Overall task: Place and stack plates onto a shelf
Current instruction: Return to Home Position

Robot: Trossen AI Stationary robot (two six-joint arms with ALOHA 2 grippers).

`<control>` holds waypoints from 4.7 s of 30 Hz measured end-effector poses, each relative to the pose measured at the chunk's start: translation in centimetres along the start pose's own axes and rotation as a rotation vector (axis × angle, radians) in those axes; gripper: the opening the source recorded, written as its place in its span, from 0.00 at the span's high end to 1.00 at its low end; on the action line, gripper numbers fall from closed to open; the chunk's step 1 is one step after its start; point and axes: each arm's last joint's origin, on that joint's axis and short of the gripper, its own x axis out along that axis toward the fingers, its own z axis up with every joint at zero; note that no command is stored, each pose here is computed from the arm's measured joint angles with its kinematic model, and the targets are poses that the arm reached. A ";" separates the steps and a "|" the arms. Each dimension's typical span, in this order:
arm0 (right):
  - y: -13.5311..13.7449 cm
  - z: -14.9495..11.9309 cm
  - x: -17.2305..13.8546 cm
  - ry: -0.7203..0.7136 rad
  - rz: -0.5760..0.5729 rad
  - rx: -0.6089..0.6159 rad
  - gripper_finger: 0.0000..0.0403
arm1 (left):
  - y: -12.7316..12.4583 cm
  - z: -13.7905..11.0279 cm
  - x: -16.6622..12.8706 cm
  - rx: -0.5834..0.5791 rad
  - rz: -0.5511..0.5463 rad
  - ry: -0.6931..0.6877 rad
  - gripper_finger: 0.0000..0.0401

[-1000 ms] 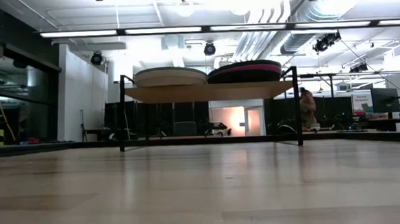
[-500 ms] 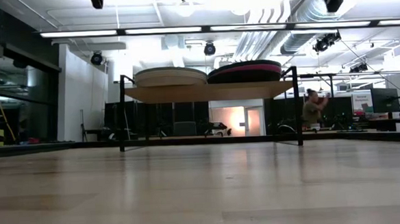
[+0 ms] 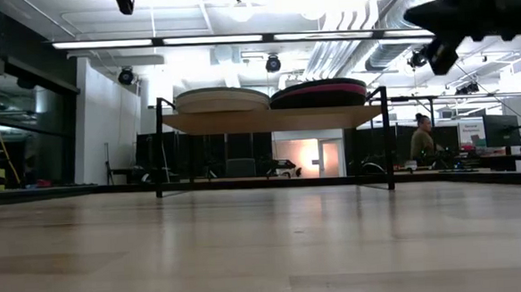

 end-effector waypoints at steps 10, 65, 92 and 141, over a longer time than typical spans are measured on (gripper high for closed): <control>-1.4 -3.0 -1.5 -0.105 0.006 0.039 1.00 | 0.1 -0.3 0.0 -0.002 0.008 0.034 1.00; -1.9 -4.8 -1.8 0.063 0.011 -0.002 1.00 | 1.9 -13.7 -7.1 -0.127 -0.283 -0.267 1.00; -1.9 -4.8 -1.8 0.064 0.011 -0.002 1.00 | 2.2 -18.1 -6.7 0.092 -0.236 0.061 1.00; -1.9 -4.8 -1.8 0.064 0.011 -0.002 1.00 | 2.3 -18.3 -6.6 0.025 -0.220 0.089 1.00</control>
